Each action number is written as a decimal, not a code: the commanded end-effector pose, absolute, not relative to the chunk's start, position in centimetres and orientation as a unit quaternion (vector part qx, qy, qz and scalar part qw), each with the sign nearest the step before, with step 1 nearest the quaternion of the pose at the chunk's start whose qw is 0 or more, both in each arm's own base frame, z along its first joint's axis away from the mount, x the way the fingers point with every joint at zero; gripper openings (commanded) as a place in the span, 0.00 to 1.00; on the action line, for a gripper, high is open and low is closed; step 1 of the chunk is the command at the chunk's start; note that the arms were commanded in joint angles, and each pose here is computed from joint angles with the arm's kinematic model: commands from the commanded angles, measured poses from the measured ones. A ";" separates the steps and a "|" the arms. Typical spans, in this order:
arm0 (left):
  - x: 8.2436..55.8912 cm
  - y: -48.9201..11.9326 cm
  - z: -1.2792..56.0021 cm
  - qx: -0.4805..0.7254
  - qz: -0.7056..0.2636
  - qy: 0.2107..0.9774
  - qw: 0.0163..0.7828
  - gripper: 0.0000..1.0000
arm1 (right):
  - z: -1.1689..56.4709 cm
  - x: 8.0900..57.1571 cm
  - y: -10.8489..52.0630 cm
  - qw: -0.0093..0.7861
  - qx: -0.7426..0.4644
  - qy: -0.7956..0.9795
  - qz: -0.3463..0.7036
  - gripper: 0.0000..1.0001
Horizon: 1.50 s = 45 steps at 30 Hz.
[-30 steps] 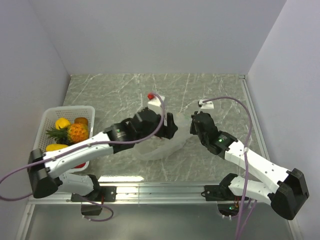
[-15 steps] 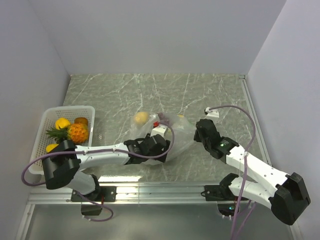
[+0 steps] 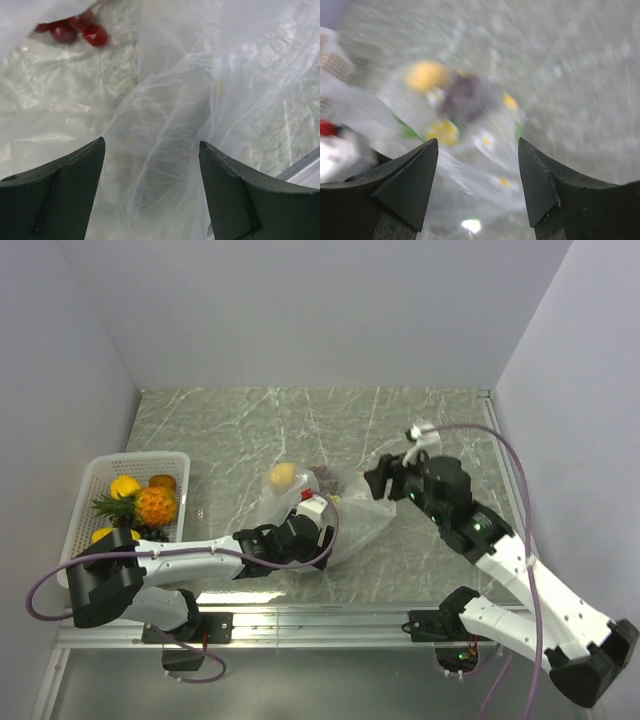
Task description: Untie the knot of the plastic bag and take out the fruit
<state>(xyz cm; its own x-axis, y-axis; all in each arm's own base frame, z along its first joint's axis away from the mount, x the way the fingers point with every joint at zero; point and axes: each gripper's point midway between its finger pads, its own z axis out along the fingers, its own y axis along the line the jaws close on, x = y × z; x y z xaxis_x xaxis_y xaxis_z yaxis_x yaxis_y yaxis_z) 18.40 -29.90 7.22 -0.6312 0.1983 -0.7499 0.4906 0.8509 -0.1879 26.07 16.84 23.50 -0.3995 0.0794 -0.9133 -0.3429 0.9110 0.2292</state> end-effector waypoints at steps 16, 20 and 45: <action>17.2 -30.1 9.3 0.242 -0.256 0.837 0.419 0.79 | 19.0 25.9 28.1 0.409 -0.416 0.769 0.262 0.75; 17.2 -29.7 9.1 0.246 -0.252 0.836 0.421 0.79 | 17.1 25.7 29.6 0.377 -0.427 0.770 0.288 0.74; 15.9 -29.3 8.3 0.250 -0.266 0.842 0.397 0.76 | 22.8 45.6 30.5 0.558 -0.174 0.794 0.168 0.04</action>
